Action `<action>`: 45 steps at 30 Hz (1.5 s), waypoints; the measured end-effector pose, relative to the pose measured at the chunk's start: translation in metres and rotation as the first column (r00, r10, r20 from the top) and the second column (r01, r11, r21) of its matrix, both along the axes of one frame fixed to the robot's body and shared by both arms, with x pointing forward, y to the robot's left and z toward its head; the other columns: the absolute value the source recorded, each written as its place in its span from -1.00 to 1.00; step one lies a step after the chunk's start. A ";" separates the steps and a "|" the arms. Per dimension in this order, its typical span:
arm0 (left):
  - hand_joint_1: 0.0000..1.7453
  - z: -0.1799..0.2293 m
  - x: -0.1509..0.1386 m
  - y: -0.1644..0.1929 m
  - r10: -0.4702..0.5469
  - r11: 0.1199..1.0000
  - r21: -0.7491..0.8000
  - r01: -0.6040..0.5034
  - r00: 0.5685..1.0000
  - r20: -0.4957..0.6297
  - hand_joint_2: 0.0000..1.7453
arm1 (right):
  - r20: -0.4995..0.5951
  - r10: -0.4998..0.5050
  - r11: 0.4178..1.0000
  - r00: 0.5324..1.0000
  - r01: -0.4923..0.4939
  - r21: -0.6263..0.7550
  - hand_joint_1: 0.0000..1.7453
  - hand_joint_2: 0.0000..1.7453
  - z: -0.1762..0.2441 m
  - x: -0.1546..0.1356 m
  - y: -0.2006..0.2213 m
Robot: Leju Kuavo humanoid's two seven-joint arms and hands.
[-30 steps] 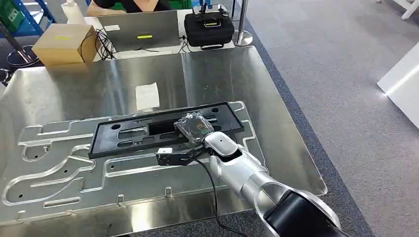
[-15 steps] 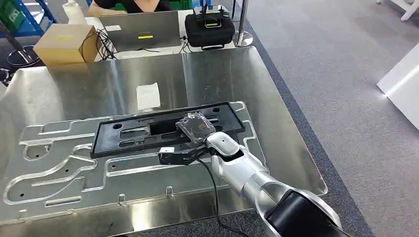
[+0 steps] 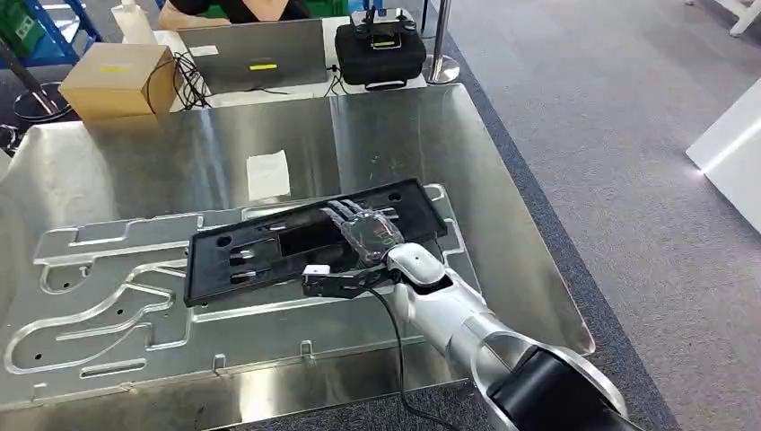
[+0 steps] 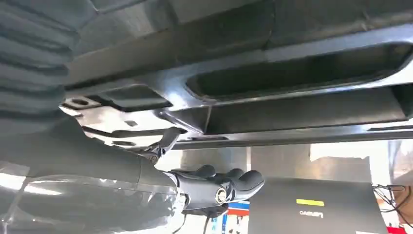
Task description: Take the parts from the cabinet and place them on the table.
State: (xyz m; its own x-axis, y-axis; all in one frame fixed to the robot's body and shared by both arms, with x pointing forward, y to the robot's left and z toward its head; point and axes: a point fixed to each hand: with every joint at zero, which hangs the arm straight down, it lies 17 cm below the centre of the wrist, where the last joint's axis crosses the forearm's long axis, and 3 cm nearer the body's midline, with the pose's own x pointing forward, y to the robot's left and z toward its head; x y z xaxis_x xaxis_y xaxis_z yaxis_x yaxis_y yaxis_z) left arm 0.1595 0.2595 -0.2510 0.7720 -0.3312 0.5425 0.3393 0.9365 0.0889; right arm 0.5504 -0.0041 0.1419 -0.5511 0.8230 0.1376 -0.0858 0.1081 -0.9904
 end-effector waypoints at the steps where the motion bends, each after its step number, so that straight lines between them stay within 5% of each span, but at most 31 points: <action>1: -1.00 0.000 0.000 0.000 0.000 1.000 0.000 0.000 1.000 0.000 1.00 | -0.001 -0.002 1.000 1.000 0.002 0.000 -1.00 -1.00 0.000 0.000 -0.001; 30: -1.00 0.000 -0.003 -0.004 -0.002 1.000 -0.022 0.002 1.000 -0.001 1.00 | -0.009 -0.051 0.998 0.999 0.051 0.034 -1.00 -1.00 -0.006 0.008 -0.028; 31: -1.00 0.001 -0.003 -0.004 -0.002 1.000 -0.025 0.002 1.000 0.002 -1.00 | -0.007 -0.051 0.997 0.999 0.051 0.059 -1.00 -1.00 -0.002 0.010 -0.029; 36: -1.00 0.006 0.007 -0.001 0.202 0.976 -0.085 -0.199 0.979 0.029 -1.00 | 0.036 -0.122 0.964 0.992 0.110 0.242 -1.00 -1.00 0.045 0.031 -0.060; 41: -1.00 0.008 0.010 -0.064 0.151 0.986 -0.074 -0.149 0.988 0.023 -1.00 | 0.056 -0.149 0.914 0.987 0.115 0.390 -1.00 -1.00 0.071 0.035 -0.090; 45: -1.00 0.012 0.007 -0.090 0.138 0.984 -0.113 -0.136 0.990 0.011 -1.00 | 0.051 -0.092 0.821 0.994 0.046 0.570 -1.00 -1.00 0.122 0.028 -0.087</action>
